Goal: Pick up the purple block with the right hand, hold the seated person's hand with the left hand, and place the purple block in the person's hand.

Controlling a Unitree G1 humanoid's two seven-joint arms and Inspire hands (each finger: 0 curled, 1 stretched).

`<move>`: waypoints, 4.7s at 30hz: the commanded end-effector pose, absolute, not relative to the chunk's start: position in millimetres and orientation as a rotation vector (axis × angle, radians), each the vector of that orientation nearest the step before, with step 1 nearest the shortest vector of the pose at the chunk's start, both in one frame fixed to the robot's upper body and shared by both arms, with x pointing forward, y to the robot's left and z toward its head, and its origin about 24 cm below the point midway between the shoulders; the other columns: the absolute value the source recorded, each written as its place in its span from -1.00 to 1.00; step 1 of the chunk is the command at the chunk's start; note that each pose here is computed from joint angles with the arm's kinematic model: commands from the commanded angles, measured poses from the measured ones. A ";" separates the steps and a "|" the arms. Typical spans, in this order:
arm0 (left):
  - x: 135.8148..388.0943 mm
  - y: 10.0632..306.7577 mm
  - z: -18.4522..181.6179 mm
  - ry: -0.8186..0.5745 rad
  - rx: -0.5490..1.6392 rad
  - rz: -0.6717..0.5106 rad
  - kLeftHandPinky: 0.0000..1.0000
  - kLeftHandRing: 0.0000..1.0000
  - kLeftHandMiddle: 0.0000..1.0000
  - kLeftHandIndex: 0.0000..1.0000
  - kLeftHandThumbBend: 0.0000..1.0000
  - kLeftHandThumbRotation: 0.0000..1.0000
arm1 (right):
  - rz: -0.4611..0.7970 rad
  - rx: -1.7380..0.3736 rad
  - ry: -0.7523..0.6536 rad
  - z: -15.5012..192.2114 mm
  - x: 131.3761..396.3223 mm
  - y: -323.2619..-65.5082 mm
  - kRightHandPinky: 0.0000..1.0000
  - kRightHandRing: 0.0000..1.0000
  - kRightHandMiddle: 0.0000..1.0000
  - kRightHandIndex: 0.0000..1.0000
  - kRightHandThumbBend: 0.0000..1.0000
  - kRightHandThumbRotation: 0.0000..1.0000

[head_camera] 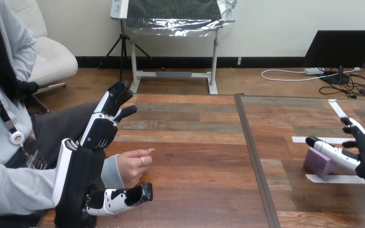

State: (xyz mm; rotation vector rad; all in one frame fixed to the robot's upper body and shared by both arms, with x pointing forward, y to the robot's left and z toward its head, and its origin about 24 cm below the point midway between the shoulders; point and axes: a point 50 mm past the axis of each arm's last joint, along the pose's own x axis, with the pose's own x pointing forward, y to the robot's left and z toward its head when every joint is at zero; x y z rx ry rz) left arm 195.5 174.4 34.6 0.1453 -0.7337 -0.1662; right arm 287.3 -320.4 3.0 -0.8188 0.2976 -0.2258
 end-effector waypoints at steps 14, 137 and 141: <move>200.0 175.7 49.1 -0.827 0.137 -0.158 0.64 0.82 0.87 0.83 1.00 0.34 | -0.198 -0.820 0.313 6.7 303.6 -305.9 0.28 0.60 0.79 0.85 1.00 0.39; 196.8 166.2 56.7 -0.842 0.140 -0.166 0.70 0.84 0.88 0.81 1.00 0.28 | -0.401 -0.956 0.333 15.7 311.4 -309.4 -0.86 -0.75 -0.59 -0.48 -0.04 -1.00; 197.2 167.5 57.1 -0.840 0.175 -0.154 0.68 0.83 0.88 0.82 1.00 0.31 | -0.388 -0.915 0.312 17.0 313.7 -306.0 -0.87 -0.76 -0.60 -0.49 -0.06 -1.00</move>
